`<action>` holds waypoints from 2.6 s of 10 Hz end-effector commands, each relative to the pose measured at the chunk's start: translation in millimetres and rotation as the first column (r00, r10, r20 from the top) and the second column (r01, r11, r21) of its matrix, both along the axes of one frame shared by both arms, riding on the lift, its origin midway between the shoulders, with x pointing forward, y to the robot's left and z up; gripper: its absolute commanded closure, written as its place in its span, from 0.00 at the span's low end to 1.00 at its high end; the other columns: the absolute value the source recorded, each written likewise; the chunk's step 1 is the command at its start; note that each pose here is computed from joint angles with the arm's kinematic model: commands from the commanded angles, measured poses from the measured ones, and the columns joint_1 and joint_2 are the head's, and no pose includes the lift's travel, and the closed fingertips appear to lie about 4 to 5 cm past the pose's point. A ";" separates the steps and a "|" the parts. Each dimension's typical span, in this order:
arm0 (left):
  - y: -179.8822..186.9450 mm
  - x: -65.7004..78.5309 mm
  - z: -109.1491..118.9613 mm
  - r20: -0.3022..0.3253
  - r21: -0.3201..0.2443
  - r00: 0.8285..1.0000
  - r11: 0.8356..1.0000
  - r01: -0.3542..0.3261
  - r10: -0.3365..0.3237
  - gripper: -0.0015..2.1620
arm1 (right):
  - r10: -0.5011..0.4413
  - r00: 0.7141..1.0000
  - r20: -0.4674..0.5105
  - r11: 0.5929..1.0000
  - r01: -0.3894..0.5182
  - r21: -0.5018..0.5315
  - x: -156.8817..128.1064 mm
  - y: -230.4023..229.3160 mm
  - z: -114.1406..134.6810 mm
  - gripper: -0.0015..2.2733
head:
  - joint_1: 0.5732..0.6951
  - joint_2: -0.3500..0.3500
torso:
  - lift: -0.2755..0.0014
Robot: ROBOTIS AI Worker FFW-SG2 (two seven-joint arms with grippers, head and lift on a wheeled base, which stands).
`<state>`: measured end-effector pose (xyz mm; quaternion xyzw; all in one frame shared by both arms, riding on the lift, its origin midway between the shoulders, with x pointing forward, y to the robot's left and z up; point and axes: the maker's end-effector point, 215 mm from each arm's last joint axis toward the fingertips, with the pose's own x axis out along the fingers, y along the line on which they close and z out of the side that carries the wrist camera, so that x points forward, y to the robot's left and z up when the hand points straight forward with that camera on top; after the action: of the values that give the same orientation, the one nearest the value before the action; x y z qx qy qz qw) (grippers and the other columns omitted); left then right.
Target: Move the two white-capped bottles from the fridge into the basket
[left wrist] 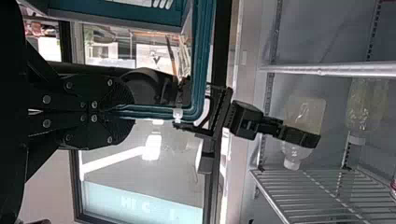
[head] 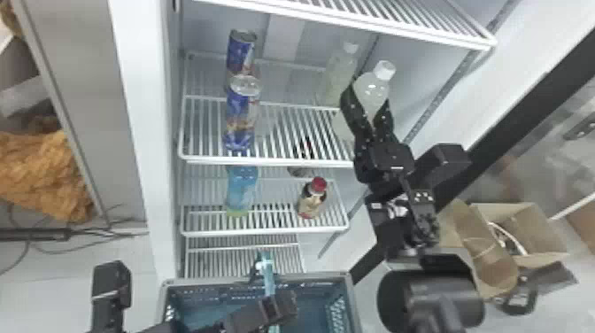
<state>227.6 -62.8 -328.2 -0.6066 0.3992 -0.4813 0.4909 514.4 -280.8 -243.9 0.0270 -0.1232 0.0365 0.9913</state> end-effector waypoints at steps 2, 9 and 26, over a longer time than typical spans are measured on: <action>0.2 0.7 0.3 0.002 0.000 1.000 1.000 0.000 0.000 0.55 | 0.041 0.998 -0.045 0.998 -0.039 0.042 -26.6 12.8 6.2 0.45 | 1.00 0.00 | 0.99; 1.5 2.0 -0.5 0.003 0.004 1.000 1.000 -0.004 0.004 0.55 | 0.178 0.965 -0.194 0.979 -0.155 0.130 -119.3 61.7 27.7 0.45 | 1.00 0.00 | 0.99; 5.8 4.8 -2.9 0.004 0.013 1.000 1.000 -0.014 0.013 0.55 | 0.260 0.397 -0.880 0.954 -0.249 0.170 -307.8 105.9 -117.9 0.45 | 1.00 0.00 | 0.99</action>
<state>231.8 -57.6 -331.3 -0.6049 0.3978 -0.4770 0.4983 205.0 -177.6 -364.1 0.0666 0.4261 0.1630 0.8874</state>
